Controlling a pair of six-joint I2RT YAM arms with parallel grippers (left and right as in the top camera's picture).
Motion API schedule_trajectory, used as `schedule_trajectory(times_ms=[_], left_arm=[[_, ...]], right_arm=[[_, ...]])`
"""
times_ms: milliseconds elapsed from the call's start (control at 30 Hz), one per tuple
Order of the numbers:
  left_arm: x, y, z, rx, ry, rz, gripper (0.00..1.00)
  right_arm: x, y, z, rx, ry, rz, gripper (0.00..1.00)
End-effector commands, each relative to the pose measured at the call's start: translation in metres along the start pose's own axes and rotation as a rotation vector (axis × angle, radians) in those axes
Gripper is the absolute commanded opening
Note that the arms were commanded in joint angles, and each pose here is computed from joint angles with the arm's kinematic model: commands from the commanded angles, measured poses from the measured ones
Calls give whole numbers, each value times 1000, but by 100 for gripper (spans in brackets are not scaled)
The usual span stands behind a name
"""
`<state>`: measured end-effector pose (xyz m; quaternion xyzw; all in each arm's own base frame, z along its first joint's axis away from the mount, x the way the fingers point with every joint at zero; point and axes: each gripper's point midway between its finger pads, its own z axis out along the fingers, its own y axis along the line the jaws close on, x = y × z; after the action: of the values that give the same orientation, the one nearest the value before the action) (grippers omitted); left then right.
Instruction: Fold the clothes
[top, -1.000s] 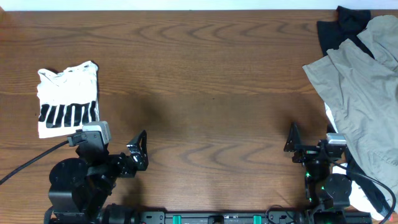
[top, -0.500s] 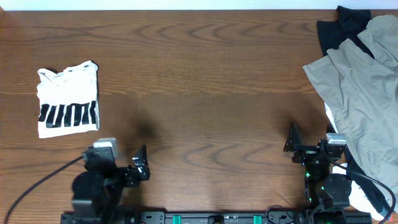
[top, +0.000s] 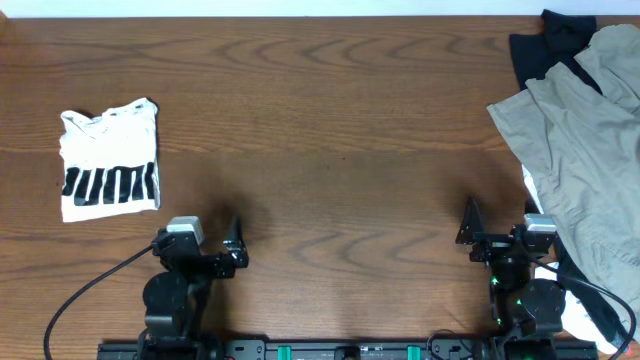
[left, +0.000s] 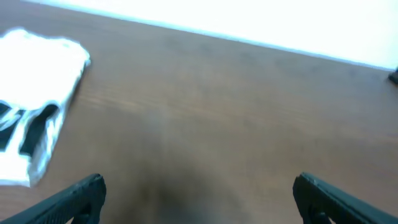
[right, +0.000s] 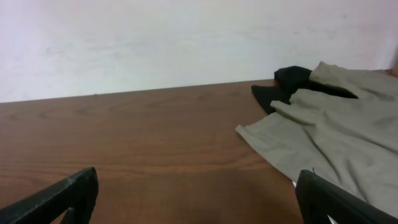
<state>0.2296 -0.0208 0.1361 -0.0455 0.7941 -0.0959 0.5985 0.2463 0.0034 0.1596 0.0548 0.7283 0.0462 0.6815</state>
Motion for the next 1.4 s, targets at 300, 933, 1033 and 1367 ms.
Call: schedule_trajectory(times_ms=[300,933,1033,1367], left_arm=[[-8,14,12,-67,-127,129,98],[-7,14,12,-68,-125,130,98],[-7,14,12,-68,-124,130,98],[-7,14,12,-68,-125,130,98]], right_arm=[[1,0,0,-3,0,-14,99],[1,0,0,-3,0,-14,99],[1,0,0,-3,0,-14,99],[1,0,0,-3,0,-14,99]])
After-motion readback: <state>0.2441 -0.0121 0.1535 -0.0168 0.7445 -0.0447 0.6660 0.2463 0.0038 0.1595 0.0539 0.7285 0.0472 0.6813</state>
